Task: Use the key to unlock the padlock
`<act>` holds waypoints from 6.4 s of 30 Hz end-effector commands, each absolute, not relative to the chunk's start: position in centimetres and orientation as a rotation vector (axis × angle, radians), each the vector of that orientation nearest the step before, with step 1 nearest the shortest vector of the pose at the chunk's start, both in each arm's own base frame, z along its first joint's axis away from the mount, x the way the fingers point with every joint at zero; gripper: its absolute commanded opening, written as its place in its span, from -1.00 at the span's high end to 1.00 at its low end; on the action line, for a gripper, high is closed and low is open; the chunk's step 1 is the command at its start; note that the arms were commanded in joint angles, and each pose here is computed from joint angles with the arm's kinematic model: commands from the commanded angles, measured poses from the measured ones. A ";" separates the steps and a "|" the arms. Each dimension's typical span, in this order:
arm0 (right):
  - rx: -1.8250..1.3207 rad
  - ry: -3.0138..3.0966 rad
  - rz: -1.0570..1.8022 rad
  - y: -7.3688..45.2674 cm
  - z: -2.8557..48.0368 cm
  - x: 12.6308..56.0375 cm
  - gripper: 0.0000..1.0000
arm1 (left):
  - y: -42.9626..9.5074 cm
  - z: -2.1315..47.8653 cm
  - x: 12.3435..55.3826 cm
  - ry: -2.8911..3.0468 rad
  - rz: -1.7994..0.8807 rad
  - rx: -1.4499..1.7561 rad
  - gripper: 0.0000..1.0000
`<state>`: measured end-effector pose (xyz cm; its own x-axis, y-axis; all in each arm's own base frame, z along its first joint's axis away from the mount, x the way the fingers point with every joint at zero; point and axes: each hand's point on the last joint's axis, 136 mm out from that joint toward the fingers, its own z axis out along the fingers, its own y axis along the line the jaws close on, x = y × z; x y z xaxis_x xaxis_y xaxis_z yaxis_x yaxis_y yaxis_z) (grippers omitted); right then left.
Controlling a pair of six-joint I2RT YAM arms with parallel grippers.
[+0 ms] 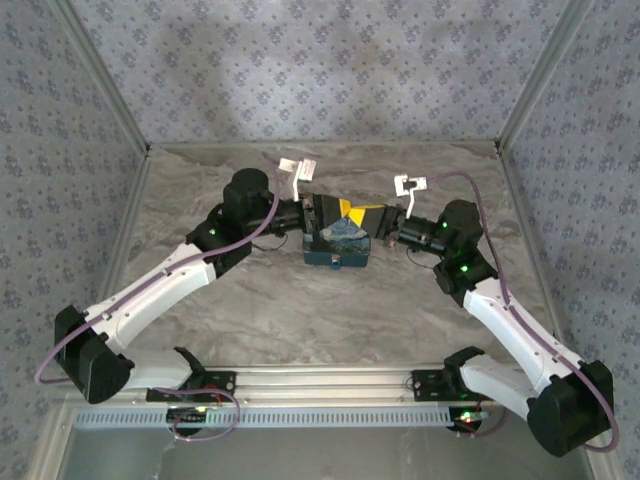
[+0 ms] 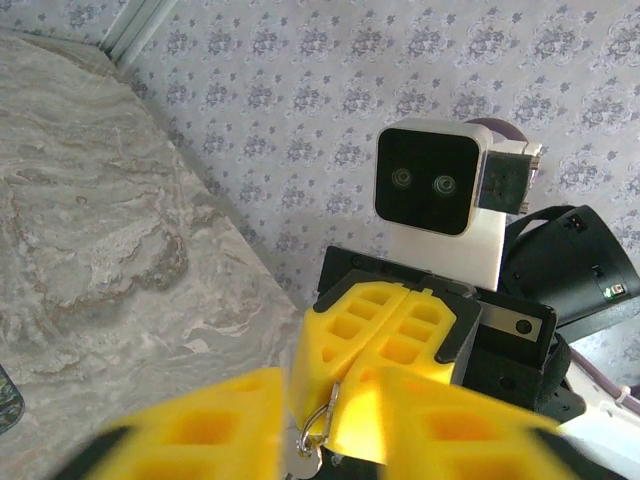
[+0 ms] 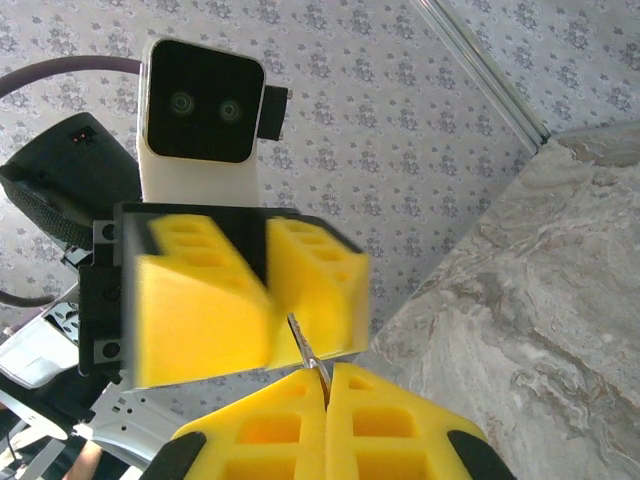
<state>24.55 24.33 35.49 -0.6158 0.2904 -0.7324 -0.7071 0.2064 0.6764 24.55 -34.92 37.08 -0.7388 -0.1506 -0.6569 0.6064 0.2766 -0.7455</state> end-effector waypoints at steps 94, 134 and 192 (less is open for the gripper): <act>0.116 2.337 0.510 17.8 8.7 45.6 1.00 | -27.8 10.5 28.7 2.375 -0.895 -0.100 -0.33; 0.009 2.403 0.515 21.2 7.4 43.5 1.00 | -24.9 10.3 31.8 2.355 -0.857 -0.194 0.20; -0.017 2.404 0.535 21.6 7.0 43.7 1.00 | -33.7 6.5 28.8 2.115 -0.974 0.388 -0.43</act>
<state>44.51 20.45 8.31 -0.7409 0.1737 -0.6487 -0.1136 0.9196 0.3760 29.09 -30.93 4.53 -0.6948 -0.0567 -0.7170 0.4367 0.7588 -0.4832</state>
